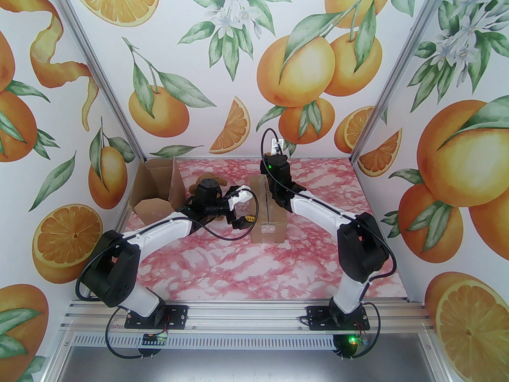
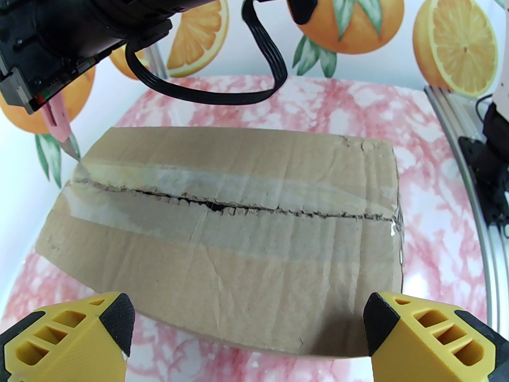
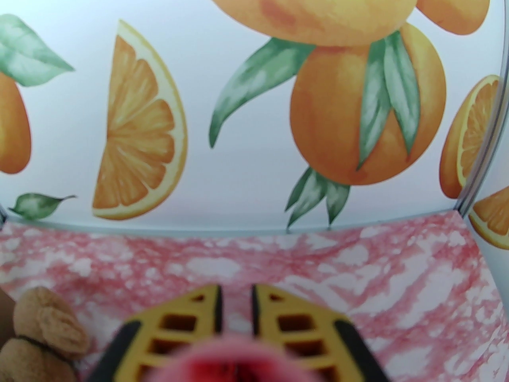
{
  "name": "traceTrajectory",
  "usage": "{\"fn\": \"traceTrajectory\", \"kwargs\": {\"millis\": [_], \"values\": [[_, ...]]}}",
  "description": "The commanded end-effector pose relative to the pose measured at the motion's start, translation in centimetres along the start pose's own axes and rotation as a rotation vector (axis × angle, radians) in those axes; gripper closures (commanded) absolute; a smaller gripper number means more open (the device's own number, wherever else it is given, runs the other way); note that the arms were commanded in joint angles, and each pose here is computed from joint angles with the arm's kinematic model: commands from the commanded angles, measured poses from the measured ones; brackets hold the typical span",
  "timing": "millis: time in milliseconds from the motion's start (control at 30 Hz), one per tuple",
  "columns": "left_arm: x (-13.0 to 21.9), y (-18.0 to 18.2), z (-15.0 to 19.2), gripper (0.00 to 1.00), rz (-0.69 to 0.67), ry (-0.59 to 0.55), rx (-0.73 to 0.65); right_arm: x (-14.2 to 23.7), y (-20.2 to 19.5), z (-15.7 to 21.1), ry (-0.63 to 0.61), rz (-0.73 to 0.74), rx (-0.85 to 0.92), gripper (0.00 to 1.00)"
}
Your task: Unpack the express box
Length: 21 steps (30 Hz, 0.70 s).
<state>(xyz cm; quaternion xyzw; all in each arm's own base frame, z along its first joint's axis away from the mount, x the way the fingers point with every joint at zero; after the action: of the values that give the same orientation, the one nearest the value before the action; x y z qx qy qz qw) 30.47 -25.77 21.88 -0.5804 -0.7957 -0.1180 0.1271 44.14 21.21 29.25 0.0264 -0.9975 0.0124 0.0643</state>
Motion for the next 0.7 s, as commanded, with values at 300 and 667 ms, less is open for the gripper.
{"fn": "traceTrajectory", "kwargs": {"millis": [300,667], "values": [[2.1,3.6,-4.2,0.0,-0.1,-0.128,0.108,1.8,1.1,-2.5,-0.102,-0.014,-0.019,1.0],[-1.2,11.9,-4.6,0.07,-0.179,-0.118,0.462,1.1,0.9,-0.9,-0.049,0.017,0.016,1.0]]}}
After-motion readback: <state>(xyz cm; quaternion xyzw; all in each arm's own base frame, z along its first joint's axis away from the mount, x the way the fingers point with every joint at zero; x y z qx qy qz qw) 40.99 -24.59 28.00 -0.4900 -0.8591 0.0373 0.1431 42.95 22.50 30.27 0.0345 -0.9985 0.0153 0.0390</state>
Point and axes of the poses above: each hand's point on the last joint's axis, 136 mm out from that joint toward the fingers, its own x axis back along the fingers, its own y axis along the line the jaws close on, z = x × y, the point moved 7 cm from there along x, back along the fingers, and after that the axes turned 5 degrees about x, right-handed, at the moved point
